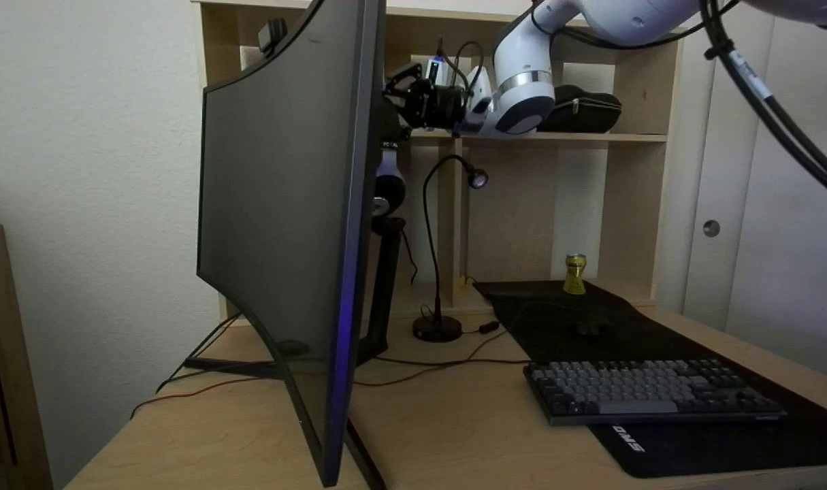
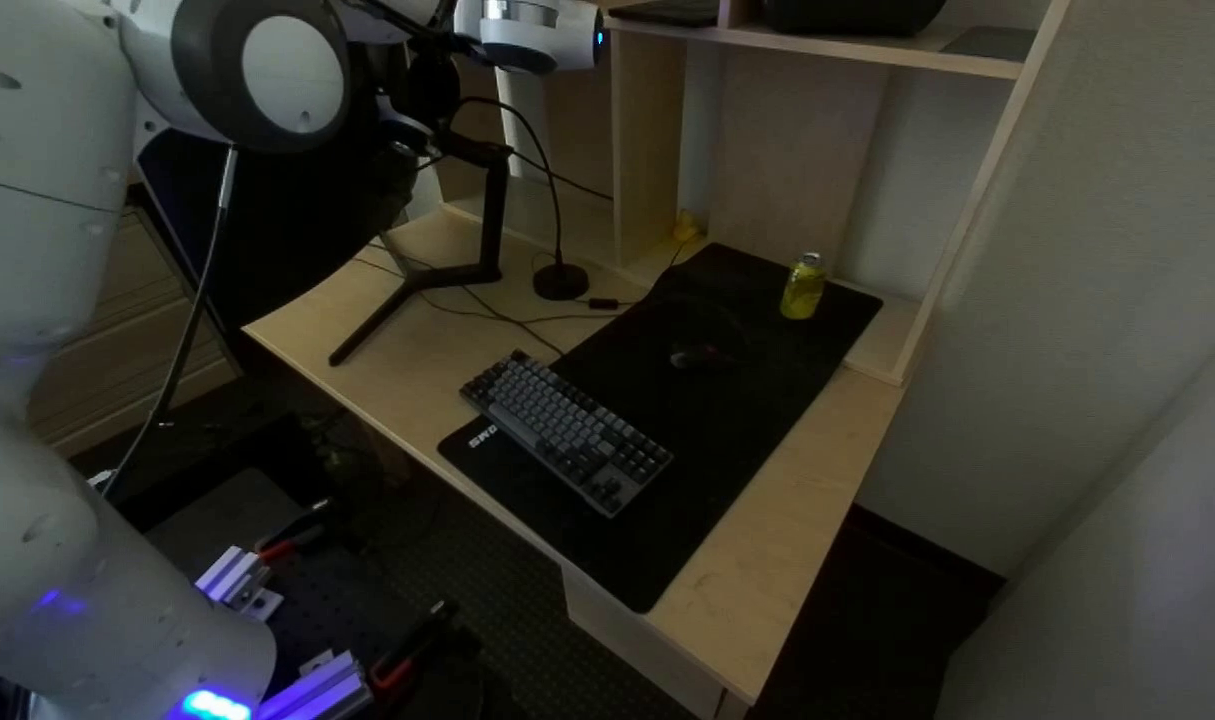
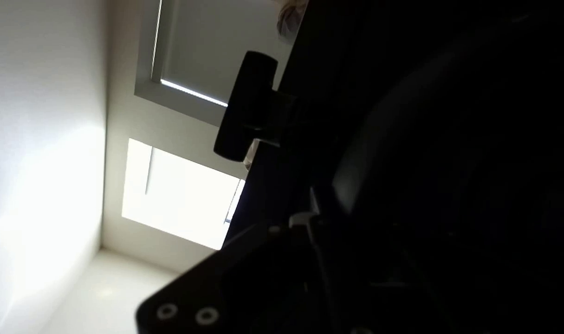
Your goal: Move the soda can to the front of the mat, put the headphones on the back of the monitor, then switch on the desk lamp
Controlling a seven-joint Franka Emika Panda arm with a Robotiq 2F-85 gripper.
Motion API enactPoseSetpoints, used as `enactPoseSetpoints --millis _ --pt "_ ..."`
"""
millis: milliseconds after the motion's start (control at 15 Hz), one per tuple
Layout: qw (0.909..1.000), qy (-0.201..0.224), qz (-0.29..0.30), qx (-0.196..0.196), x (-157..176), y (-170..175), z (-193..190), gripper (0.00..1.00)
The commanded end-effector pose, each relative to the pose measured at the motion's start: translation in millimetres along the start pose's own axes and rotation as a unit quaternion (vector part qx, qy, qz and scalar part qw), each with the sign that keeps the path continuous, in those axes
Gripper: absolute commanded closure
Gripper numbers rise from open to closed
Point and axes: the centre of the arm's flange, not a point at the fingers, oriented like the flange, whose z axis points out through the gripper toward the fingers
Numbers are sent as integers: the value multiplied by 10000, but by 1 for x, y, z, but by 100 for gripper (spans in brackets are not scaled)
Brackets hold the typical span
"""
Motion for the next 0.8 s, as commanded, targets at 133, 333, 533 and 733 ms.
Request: enactPoseSetpoints --millis 133,333,533,733 --pt "9992 -112 -359 -155 -41 -5 10 96" --pt "9992 -105 -368 -95 -44 -25 13 96" --pt "9994 -49 -328 80 -42 -43 19 96" --pt "9989 45 -180 439 -35 -59 28 96"
